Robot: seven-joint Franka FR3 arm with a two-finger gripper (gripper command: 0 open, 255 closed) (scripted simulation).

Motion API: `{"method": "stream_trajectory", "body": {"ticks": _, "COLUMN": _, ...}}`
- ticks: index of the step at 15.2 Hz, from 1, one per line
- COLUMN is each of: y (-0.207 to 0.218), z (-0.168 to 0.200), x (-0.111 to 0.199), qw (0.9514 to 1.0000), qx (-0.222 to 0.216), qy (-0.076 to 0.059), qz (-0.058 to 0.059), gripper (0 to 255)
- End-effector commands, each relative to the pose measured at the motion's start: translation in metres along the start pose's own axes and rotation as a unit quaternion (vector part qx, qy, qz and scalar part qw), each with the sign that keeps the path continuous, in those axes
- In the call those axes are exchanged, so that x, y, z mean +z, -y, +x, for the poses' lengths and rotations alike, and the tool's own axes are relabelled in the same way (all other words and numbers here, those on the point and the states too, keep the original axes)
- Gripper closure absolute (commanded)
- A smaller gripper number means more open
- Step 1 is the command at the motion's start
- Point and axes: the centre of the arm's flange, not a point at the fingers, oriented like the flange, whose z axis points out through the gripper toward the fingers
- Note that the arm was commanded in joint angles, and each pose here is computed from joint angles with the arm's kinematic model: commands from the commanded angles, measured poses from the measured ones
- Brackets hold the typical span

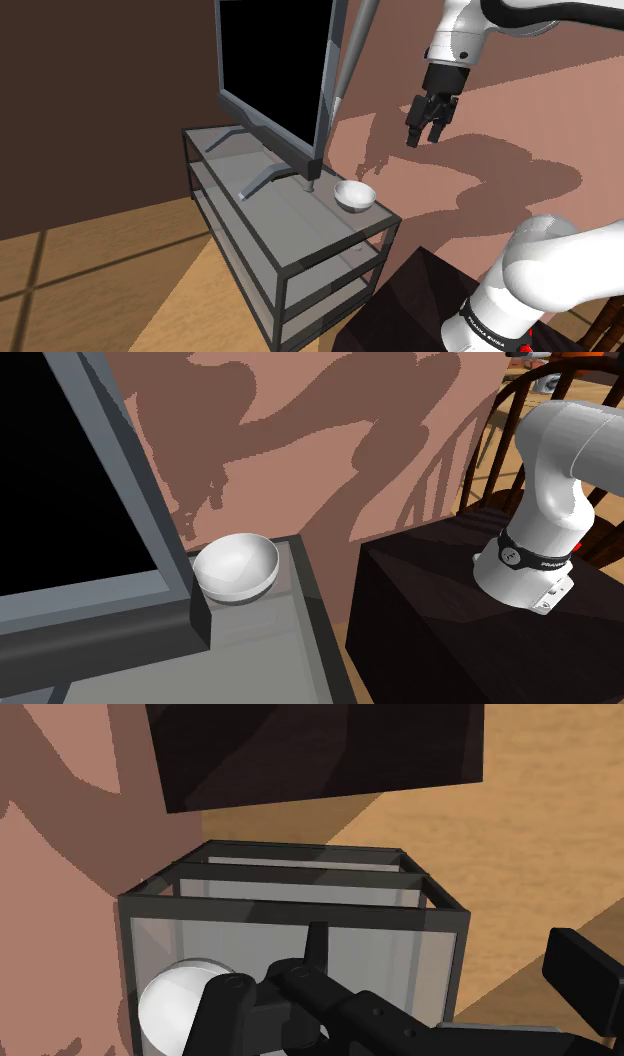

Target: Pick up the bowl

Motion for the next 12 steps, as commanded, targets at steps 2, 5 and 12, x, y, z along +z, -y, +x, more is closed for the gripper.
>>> {"method": "stream_trajectory", "body": {"ticks": 2, "y": -0.008, "z": 0.008, "x": 0.007, "qw": 1.0, "qx": 0.001, "qy": 0.001, "qz": 0.001, "gripper": 0}}
{"method": "stream_trajectory", "body": {"ticks": 5, "y": -0.032, "z": 0.032, "x": 0.029, "qw": 1.0, "qx": 0.002, "qy": 0.002, "qz": 0.003, "gripper": 0}}
{"method": "stream_trajectory", "body": {"ticks": 12, "y": -0.088, "z": 0.086, "x": 0.082, "qw": 0.9999, "qx": 0.006, "qy": 0.007, "qz": 0.008, "gripper": 0}}
